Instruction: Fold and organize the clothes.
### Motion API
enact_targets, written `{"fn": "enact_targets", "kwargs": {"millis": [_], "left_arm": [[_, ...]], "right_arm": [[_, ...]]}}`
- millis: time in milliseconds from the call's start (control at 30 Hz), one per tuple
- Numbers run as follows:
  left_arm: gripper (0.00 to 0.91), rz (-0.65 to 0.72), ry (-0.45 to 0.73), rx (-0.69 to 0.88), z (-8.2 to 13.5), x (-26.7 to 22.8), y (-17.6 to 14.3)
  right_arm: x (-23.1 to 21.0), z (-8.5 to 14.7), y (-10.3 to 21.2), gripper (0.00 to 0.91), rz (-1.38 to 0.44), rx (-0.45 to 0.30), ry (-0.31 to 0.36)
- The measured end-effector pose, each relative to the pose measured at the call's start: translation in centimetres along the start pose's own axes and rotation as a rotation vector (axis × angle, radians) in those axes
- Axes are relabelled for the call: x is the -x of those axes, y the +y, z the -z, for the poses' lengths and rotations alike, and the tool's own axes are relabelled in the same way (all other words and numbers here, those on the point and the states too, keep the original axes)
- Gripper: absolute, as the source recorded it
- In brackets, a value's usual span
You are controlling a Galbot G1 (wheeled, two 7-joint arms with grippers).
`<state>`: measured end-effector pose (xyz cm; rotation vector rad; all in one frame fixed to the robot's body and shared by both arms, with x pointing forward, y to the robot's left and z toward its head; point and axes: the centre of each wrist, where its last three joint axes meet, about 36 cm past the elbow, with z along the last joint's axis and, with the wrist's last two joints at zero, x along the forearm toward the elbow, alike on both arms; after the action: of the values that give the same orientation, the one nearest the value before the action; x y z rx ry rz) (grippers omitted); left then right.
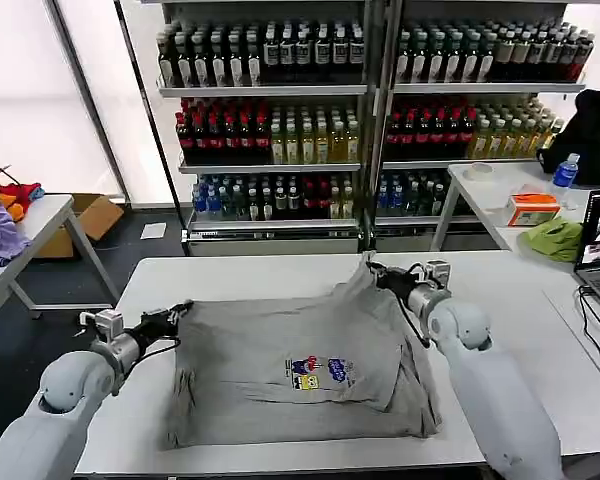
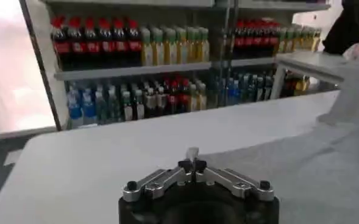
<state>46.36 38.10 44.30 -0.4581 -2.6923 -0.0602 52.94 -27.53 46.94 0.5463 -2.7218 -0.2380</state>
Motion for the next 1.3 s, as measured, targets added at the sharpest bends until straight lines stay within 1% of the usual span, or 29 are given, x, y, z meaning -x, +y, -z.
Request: {"fn": "enact_targets", "kwargs": {"millis": [133, 267, 500, 533, 567, 600, 633, 700, 733, 800, 900, 1000, 1100, 1233, 1300], "left_arm": [[0.010, 0.010, -0.007, -0.002, -0.3, -2.1, -0.8], [0.010, 0.019, 0.009, -0.005, -1.1, -4.2, -2.0], [0.010, 0.036, 0.074, -0.007, -3.5, -7.8, -4.1], [0.030, 0.039, 0.085, -0.005, -3.9, -8.3, -4.5], [0.081, 0.038, 0.094, -0.005, -4.2, -8.6, -4.8], [0.695, 0.038, 0.105, -0.005, -4.6, -9.0, -5.2], [0.907, 0.039, 0.116, -0.003, -4.9, -9.4, -5.5], [0.907, 0.039, 0.138, -0.004, -5.5, -10.1, -6.2], [0.907, 0.039, 0.148, -0.004, -5.8, -10.5, -6.5], [0.907, 0.042, 0.161, -0.003, -6.2, -11.1, -7.2], [0.907, 0.057, 0.167, -0.003, -6.2, -11.9, -7.7], [0.907, 0.078, 0.160, -0.003, -5.8, -12.6, -7.9], [0.907, 0.109, 0.139, 0.000, -5.1, -13.5, -8.0], [0.907, 0.161, 0.089, -0.010, -3.9, -14.5, -8.4], [0.907, 0.195, 0.070, -0.034, -3.8, -14.7, -9.0]], "right_arm": [[-3.4, -1.7, 0.7, 0.000, -0.011, 0.017, -0.003], [-6.9, -3.2, 1.2, 0.000, -0.024, 0.034, 0.001], [-12.3, -6.2, 2.7, 0.000, -0.052, 0.066, 0.036], [-12.9, -6.7, 3.0, 0.000, -0.051, 0.070, 0.045], [-13.4, -7.2, 3.2, 0.000, -0.054, 0.073, 0.056], [-14.0, -7.8, 3.5, 0.000, -0.058, 0.073, 0.070], [-14.5, -8.3, 3.7, 0.000, -0.061, 0.074, 0.084], [-15.4, -9.1, 4.1, 0.010, -0.067, 0.065, 0.109], [-15.8, -9.3, 4.3, 0.907, -0.069, 0.060, 0.117], [-16.5, -9.5, 4.6, 0.907, -0.074, 0.048, 0.124], [-17.4, -9.6, 5.0, 0.907, -0.076, 0.029, 0.114], [-17.9, -9.6, 5.0, 0.907, -0.087, -0.003, 0.075], [-18.0, -9.3, 4.8, 0.907, -0.108, -0.049, -0.005], [-17.7, -9.1, 4.2, 0.907, -0.153, -0.117, -0.143], [-17.6, -9.3, 3.8, 0.907, -0.174, -0.140, -0.205]]}}
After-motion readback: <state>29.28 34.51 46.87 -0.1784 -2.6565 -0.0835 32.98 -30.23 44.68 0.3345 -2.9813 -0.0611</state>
